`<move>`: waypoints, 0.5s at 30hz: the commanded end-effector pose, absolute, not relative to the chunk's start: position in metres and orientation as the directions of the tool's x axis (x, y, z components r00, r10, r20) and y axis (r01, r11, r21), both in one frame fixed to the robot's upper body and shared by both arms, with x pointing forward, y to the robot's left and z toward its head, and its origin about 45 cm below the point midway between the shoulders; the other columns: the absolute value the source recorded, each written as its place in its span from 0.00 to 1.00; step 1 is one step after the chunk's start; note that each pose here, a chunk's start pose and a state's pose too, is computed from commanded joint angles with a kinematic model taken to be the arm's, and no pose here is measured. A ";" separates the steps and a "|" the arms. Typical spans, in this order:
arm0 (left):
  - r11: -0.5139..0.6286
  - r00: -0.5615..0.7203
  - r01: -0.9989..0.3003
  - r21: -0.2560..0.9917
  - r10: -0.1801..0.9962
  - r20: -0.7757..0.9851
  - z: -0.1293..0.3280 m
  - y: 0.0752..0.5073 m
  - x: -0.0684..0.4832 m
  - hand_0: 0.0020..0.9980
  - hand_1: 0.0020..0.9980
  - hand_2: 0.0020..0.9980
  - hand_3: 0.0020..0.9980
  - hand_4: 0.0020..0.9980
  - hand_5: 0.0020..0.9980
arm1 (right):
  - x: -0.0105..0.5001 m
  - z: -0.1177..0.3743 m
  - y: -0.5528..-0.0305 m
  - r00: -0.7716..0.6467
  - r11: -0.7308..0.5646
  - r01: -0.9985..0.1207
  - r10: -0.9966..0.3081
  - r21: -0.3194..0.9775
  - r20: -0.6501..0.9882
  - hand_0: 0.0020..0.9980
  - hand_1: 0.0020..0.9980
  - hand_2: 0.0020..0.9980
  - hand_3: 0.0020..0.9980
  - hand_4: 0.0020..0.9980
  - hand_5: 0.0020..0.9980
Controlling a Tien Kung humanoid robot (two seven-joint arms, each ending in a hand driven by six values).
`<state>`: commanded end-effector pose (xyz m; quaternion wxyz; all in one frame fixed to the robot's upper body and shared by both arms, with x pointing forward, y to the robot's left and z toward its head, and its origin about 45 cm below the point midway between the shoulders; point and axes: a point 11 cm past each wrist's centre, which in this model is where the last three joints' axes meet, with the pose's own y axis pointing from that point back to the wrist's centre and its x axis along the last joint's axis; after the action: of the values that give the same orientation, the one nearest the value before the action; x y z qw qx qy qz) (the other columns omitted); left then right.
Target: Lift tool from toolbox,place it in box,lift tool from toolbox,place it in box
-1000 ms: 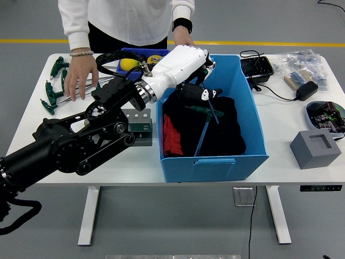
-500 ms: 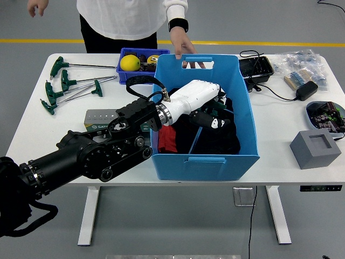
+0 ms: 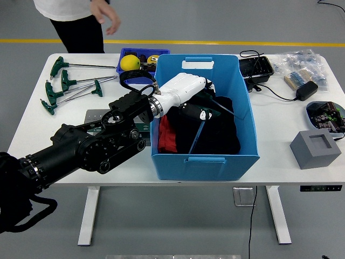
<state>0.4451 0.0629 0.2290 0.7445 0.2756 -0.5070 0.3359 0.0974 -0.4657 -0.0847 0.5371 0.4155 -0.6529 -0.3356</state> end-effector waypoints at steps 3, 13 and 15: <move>0.615 0.260 -0.785 0.079 0.212 0.942 0.228 0.065 0.446 0.62 0.62 0.72 0.61 0.86 0.48 | 0.098 -0.085 -0.466 -0.078 0.429 -0.183 -0.903 0.885 0.422 0.67 0.66 0.73 0.57 0.77 0.72; 0.567 0.257 -0.817 0.099 0.204 0.945 0.225 0.073 0.449 0.89 0.91 0.93 0.65 0.85 0.48 | 0.098 -0.085 -0.466 -0.085 0.429 -0.184 -0.903 0.884 0.421 0.67 0.66 0.73 0.57 0.77 0.72; 0.560 0.238 -0.827 0.058 0.255 0.937 0.229 0.074 0.448 0.89 0.91 0.93 0.65 0.85 0.48 | 0.098 -0.085 -0.466 -0.086 0.429 -0.184 -0.903 0.884 0.421 0.67 0.66 0.73 0.57 0.77 0.72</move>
<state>0.4476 0.0741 0.2294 0.7318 0.2894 -0.4943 0.3694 0.0978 -0.4656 -0.0847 0.5340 0.4147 -0.6554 -0.3367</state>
